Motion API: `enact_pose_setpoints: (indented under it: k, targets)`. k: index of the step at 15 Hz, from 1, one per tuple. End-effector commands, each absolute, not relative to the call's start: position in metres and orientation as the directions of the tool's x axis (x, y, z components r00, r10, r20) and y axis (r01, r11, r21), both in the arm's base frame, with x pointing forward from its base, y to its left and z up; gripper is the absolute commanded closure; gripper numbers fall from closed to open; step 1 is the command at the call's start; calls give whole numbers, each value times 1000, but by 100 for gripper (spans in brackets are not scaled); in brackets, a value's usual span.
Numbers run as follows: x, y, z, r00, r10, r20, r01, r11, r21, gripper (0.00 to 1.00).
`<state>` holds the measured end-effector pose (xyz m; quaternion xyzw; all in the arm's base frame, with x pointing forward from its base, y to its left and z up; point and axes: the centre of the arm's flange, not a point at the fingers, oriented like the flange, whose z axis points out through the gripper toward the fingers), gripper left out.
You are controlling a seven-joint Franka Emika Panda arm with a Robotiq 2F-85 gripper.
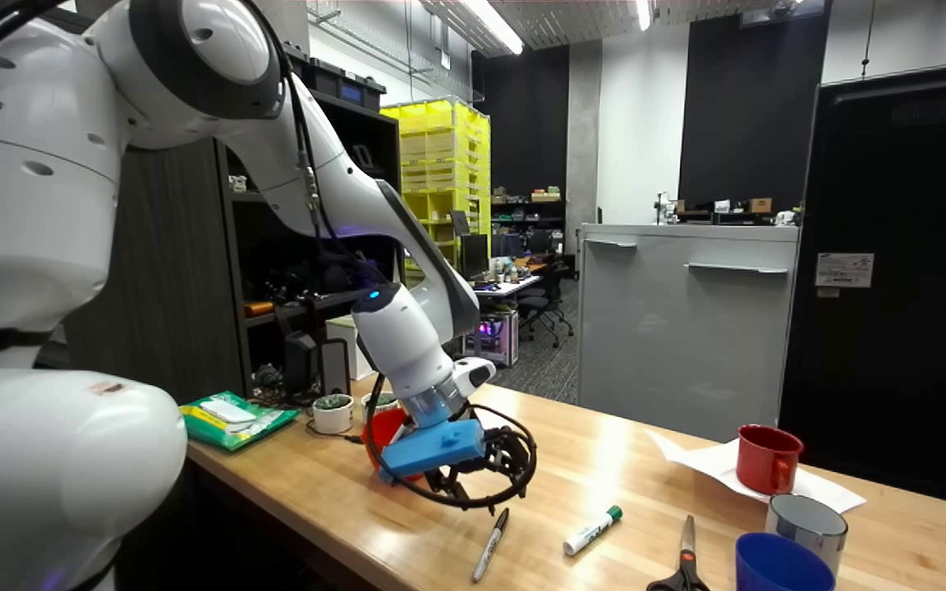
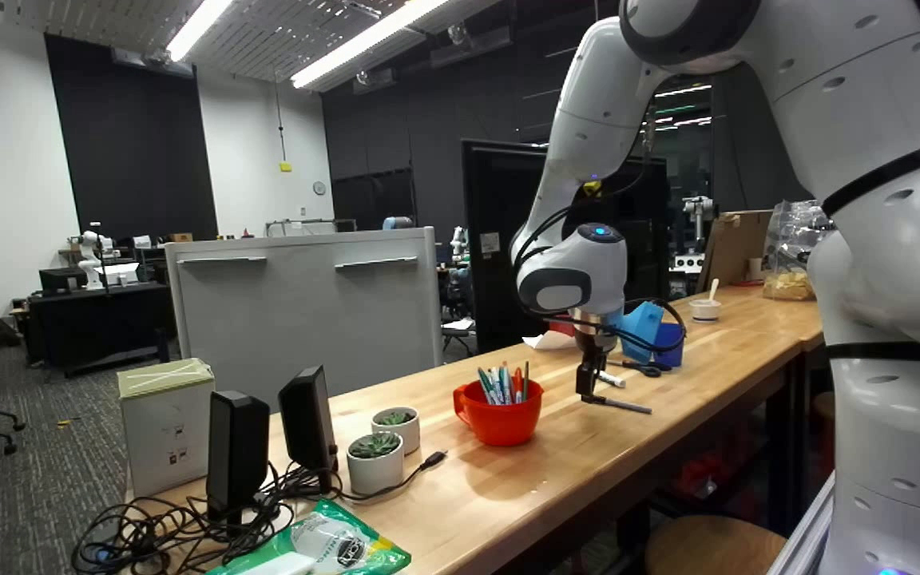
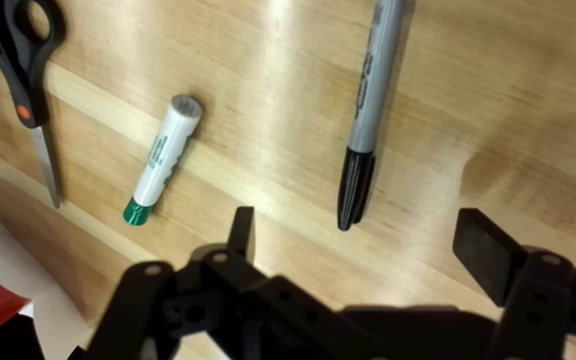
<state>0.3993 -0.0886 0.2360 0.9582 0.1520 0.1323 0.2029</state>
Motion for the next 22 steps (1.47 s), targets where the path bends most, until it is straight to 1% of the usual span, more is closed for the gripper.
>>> enact_pose_setpoints:
  k: [1, 6, 11, 14, 17, 20, 22]
  targets:
    - [422, -72, 292, 912, 372, 174, 265, -857, 442, 0]
    - [426, -63, 309, 901, 403, 160, 299, -846, 442, 0]
    - [430, -66, 317, 865, 473, 168, 332, -790, 516, 0]
    - [446, -73, 340, 796, 593, 125, 388, -657, 646, 0]
    - [468, -79, 382, 738, 671, 70, 409, -527, 745, 0]
    - [484, -79, 424, 694, 720, 0, 411, -396, 821, 0]
    - [487, -81, 431, 676, 736, -47, 401, -313, 861, 0]
